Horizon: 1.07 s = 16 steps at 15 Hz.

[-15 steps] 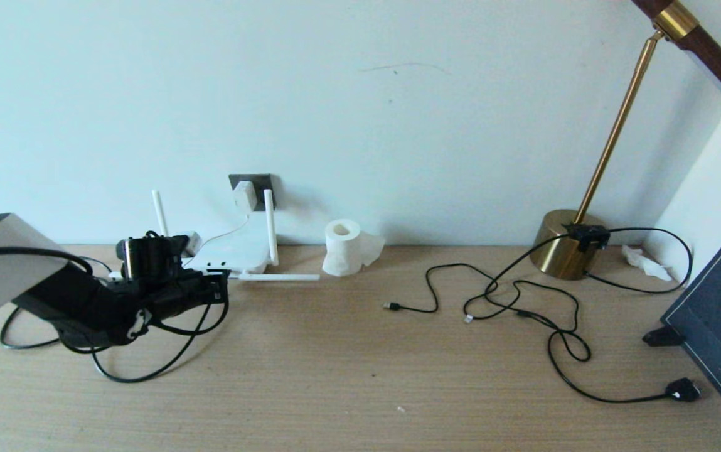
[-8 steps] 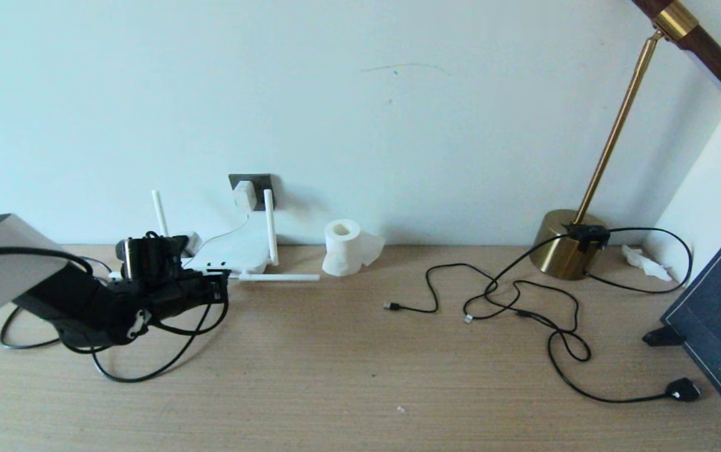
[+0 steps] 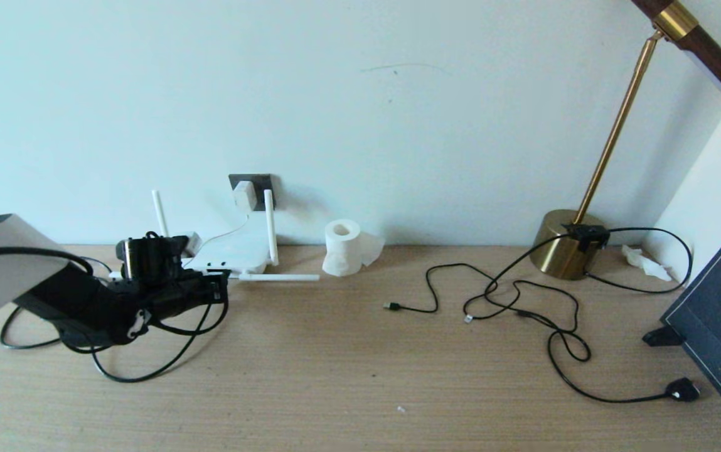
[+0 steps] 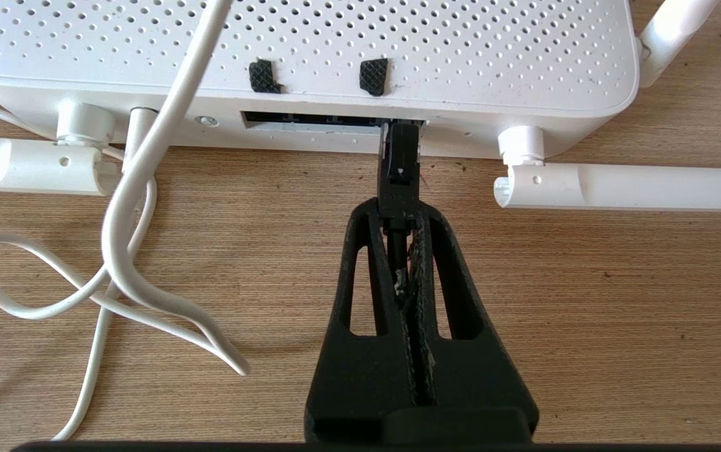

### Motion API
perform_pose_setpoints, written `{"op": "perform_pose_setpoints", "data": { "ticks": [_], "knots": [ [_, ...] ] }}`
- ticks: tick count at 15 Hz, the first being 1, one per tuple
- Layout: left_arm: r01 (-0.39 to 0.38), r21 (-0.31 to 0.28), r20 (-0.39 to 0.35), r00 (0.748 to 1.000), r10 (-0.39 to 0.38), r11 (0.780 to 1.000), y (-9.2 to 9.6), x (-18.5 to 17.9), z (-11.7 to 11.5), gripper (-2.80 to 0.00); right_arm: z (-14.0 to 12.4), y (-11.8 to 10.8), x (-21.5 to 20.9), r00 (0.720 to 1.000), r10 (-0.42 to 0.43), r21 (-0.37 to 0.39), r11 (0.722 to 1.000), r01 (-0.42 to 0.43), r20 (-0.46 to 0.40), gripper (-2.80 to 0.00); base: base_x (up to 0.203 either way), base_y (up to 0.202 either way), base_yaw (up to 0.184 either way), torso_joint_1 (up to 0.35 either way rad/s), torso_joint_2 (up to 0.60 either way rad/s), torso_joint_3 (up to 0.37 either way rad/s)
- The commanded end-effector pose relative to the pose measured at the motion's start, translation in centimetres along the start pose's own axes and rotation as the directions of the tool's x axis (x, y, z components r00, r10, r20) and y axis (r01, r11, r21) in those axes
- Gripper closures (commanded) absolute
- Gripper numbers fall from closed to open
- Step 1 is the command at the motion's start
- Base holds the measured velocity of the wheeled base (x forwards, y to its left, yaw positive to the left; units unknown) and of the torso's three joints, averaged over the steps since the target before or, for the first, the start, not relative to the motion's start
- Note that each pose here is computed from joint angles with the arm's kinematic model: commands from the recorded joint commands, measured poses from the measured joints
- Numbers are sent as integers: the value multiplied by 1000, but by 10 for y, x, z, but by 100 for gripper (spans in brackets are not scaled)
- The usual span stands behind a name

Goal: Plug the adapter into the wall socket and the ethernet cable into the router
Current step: Plug cable into router interface

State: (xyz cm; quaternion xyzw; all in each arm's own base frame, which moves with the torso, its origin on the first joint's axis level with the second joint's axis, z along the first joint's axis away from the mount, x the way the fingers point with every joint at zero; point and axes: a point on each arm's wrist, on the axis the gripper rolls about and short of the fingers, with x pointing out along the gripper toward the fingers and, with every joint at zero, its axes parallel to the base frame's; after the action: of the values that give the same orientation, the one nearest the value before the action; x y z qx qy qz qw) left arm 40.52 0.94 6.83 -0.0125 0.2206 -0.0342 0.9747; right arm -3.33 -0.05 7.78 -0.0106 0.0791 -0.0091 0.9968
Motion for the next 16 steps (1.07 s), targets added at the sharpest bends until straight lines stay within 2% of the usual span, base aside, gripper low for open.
{"op": "perform_pose_setpoints", "data": {
  "ticks": [1, 16],
  "knots": [
    [0, 0, -1, 1000, 0, 1000, 0, 2, -1, 0, 0, 0, 0, 1000, 0, 0, 1000, 0, -3, 0, 0, 0, 0, 0, 0, 0],
    [0, 1, 18, 1000, 0, 1000, 1, 12, 2, 0, 0, 0, 0, 1000, 0, 0, 1000, 0, -3, 0, 0, 0, 0, 0, 0, 0]
  ]
}}
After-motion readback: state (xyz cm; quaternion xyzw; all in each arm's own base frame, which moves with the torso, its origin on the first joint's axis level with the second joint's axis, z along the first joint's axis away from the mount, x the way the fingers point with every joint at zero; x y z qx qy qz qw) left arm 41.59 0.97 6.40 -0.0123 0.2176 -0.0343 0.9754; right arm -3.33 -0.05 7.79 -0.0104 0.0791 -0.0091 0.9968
